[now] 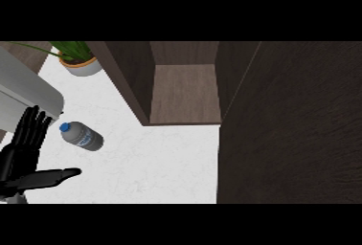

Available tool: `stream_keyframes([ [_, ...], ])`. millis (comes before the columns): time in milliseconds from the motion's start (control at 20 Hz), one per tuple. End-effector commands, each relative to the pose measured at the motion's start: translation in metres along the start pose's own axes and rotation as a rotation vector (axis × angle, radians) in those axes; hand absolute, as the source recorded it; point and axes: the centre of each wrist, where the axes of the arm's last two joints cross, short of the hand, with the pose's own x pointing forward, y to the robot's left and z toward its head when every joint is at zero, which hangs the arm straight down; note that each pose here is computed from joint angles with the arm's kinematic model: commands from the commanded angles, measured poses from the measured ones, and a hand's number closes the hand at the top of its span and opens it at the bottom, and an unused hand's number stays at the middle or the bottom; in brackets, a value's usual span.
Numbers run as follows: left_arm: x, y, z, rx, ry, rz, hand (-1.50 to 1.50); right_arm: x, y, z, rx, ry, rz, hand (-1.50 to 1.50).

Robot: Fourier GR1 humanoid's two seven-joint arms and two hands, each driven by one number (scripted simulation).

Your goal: Pick up the bottled water, place it into the cabinet and close the cabinet

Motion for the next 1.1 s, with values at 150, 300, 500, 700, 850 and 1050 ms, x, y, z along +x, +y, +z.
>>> stream_keyframes([
  [150, -0.057, 0.014, -0.006, 0.073, 0.029, 0.016, -1.5, 0.025, -0.003, 0.016, 0.024, -0.047, 0.025, -1.5],
  [300, -0.081, -0.001, 0.001, 0.066, 0.027, 0.031, -1.5, 0.038, 0.013, 0.02, 0.008, -0.059, 0.017, -1.5],
  [500, -0.084, 0.015, -0.009, 0.093, 0.019, 0.007, -1.5, 0.042, 0.006, 0.028, 0.019, -0.045, 0.023, -1.5],
  [700, -0.107, 0.013, -0.014, 0.057, 0.055, 0.06, -1.5, 0.037, 0.006, 0.029, 0.036, -0.044, 0.021, -1.5],
  [850, -0.116, 0.016, -0.011, -0.003, 0.076, 0.124, -1.5, 0.037, 0.009, 0.029, 0.02, -0.044, 0.012, -1.5],
  [1050, -0.131, 0.002, -0.003, -0.056, 0.081, 0.175, -1.5, 0.039, 0.004, 0.031, 0.027, -0.037, 0.008, -1.5],
])
